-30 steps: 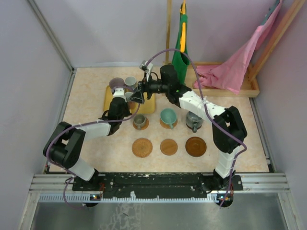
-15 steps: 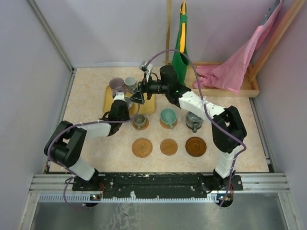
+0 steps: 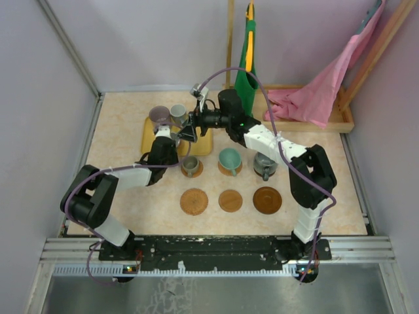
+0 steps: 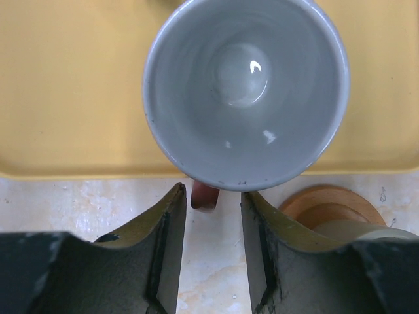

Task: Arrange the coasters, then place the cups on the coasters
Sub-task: Adjust the cup on the tray, then pick up the cup from the tray.

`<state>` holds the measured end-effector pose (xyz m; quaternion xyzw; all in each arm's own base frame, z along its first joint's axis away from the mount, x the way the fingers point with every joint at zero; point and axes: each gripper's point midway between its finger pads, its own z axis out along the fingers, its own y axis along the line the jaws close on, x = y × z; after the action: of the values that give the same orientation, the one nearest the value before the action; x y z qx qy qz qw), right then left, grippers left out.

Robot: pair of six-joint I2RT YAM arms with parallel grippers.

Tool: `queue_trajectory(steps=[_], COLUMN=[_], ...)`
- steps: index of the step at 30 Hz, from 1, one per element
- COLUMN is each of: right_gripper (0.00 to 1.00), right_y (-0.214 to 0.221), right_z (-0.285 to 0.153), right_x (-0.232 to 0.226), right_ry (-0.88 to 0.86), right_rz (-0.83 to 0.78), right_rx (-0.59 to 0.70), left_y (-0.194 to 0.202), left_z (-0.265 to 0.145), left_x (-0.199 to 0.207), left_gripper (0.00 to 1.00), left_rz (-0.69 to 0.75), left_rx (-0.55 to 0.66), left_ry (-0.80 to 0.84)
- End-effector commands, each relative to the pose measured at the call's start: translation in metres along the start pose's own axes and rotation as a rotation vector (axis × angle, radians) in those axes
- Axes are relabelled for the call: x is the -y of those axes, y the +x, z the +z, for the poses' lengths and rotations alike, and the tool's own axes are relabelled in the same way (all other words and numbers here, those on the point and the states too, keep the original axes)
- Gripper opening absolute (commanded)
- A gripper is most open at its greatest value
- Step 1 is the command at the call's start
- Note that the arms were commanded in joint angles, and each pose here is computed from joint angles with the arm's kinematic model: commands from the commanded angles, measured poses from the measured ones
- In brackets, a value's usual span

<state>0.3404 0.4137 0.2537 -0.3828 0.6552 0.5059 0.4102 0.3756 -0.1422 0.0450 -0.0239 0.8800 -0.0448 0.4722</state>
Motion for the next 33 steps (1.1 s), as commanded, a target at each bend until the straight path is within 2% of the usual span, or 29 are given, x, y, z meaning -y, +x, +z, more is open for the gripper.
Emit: queue_trajectory(steps=[1, 10, 12, 17, 21, 33], right_gripper=[0.77, 0.77, 0.77, 0.77, 0.77, 0.77], right_y=[-0.014, -0.009, -0.010, -0.007, -0.007, -0.006], right_z=[0.003, 0.003, 0.003, 0.004, 0.004, 0.006], right_x=[-0.006, -0.004, -0.003, -0.002, -0.002, -0.001], right_ry=[-0.024, -0.019, -0.017, -0.017, -0.016, -0.020], right_rz=[-0.049, -0.044, -0.045, -0.042, -0.042, -0.032], right_rx=[0.034, 0.023, 0.023, 0.018, 0.019, 0.020], left_y=[-0.013, -0.022, -0.023, -0.021, -0.024, -0.062], left_z=[0.000, 0.004, 0.006, 0.009, 0.008, -0.004], left_x=[0.006, 0.008, 0.007, 0.007, 0.005, 0.009], left_gripper=[0.44, 0.39, 0.30, 0.18, 0.00, 0.00], left_rz=[-0.002, 0.013, 0.015, 0.014, 0.014, 0.019], left_rx=[0.034, 0.070, 0.073, 0.066, 0.076, 0.147], left_ry=[0.019, 0.017, 0.009, 0.003, -0.009, -0.010])
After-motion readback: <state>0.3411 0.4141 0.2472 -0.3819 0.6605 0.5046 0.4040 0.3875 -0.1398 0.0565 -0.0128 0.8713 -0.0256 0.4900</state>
